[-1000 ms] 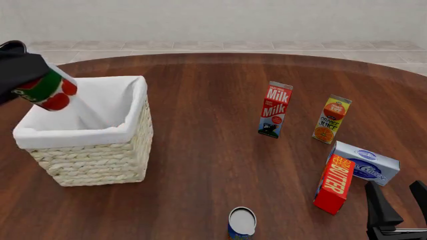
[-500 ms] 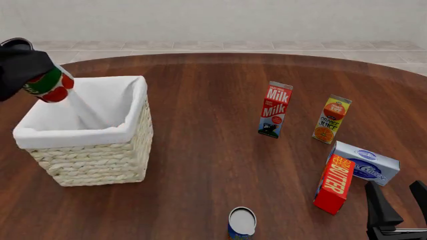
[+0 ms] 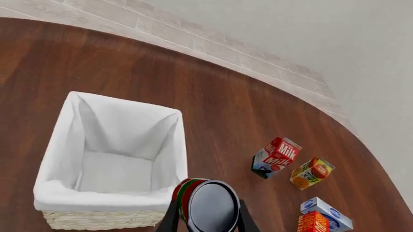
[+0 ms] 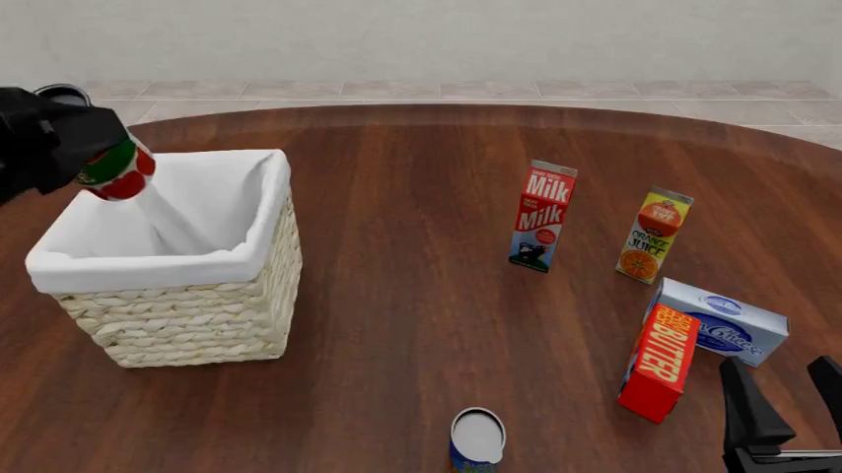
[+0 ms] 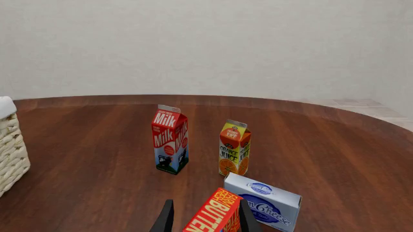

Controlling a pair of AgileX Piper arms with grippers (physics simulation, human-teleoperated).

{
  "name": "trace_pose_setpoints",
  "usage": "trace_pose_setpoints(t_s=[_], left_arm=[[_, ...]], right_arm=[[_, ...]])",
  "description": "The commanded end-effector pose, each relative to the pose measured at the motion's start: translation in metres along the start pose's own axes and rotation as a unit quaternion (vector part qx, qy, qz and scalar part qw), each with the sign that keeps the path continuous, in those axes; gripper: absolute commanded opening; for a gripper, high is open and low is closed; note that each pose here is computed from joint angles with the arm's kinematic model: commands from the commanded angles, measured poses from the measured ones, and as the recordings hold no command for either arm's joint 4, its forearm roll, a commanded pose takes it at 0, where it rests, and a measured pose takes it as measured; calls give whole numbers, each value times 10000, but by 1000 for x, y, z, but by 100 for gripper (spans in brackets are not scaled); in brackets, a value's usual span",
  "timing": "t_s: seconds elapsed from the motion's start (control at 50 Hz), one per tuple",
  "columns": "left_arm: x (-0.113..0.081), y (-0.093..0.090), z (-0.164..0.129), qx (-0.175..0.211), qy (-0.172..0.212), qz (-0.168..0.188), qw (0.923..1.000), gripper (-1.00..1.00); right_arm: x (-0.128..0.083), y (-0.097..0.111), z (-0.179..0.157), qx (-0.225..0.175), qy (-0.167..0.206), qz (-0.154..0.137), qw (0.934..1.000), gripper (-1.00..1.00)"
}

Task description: Pick up the tomato sauce, and put it in the basket.

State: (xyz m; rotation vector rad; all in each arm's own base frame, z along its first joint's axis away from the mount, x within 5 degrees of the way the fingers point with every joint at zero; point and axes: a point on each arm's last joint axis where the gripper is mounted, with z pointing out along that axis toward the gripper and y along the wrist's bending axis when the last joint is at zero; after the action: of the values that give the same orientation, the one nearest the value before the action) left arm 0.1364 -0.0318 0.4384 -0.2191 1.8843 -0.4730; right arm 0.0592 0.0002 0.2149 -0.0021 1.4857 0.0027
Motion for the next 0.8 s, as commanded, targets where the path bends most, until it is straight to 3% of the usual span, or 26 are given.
trace_pose_setpoints(t_s=[0.02, 0.8], left_arm=[[1, 4, 14, -111, 10, 99, 9999, -100], [-2, 26, 62, -643, 30, 167, 9978, -100]], right_arm=[[0, 0, 0, 16, -2, -1, 10000, 100], [0, 0, 0, 17, -2, -1, 10000, 100]])
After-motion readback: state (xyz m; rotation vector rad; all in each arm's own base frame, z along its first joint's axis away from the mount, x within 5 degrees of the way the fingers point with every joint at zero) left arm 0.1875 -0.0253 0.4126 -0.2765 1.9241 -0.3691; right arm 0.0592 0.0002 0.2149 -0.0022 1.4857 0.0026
